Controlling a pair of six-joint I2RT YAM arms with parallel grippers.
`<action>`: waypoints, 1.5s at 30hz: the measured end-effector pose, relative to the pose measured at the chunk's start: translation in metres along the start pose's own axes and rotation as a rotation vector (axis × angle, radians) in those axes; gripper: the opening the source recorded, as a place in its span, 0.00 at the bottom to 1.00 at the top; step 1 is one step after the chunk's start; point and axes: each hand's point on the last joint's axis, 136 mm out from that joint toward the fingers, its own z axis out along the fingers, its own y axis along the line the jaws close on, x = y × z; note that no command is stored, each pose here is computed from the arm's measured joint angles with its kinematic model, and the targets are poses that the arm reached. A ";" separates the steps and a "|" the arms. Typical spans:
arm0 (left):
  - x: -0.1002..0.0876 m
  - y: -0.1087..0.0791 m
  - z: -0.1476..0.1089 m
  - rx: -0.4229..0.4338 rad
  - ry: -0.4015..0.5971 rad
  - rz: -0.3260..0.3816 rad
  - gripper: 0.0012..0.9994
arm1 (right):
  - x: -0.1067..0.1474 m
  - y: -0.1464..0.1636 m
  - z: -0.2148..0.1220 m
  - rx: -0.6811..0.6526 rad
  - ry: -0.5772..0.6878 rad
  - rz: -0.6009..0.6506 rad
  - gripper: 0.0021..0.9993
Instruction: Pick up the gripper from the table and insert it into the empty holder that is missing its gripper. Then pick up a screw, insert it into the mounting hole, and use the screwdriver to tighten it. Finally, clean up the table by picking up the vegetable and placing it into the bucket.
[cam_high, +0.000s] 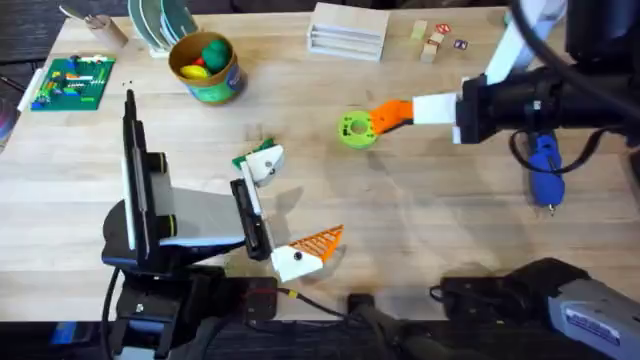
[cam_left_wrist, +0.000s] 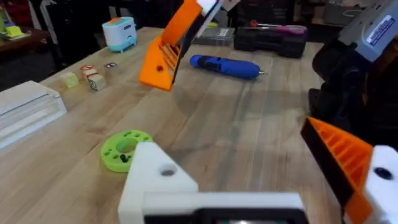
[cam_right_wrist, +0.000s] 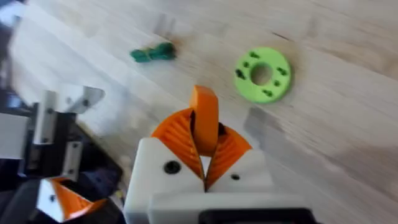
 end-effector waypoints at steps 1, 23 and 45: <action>0.000 0.000 0.000 0.000 0.000 0.000 0.99 | -0.004 0.008 0.003 -0.059 -0.026 0.021 0.01; 0.000 0.000 0.000 0.000 0.000 -0.015 0.99 | 0.039 0.101 0.042 -0.676 0.132 0.254 0.01; 0.002 0.016 -0.001 -0.093 0.004 -0.118 0.99 | 0.029 0.126 0.081 -0.783 0.168 0.302 0.01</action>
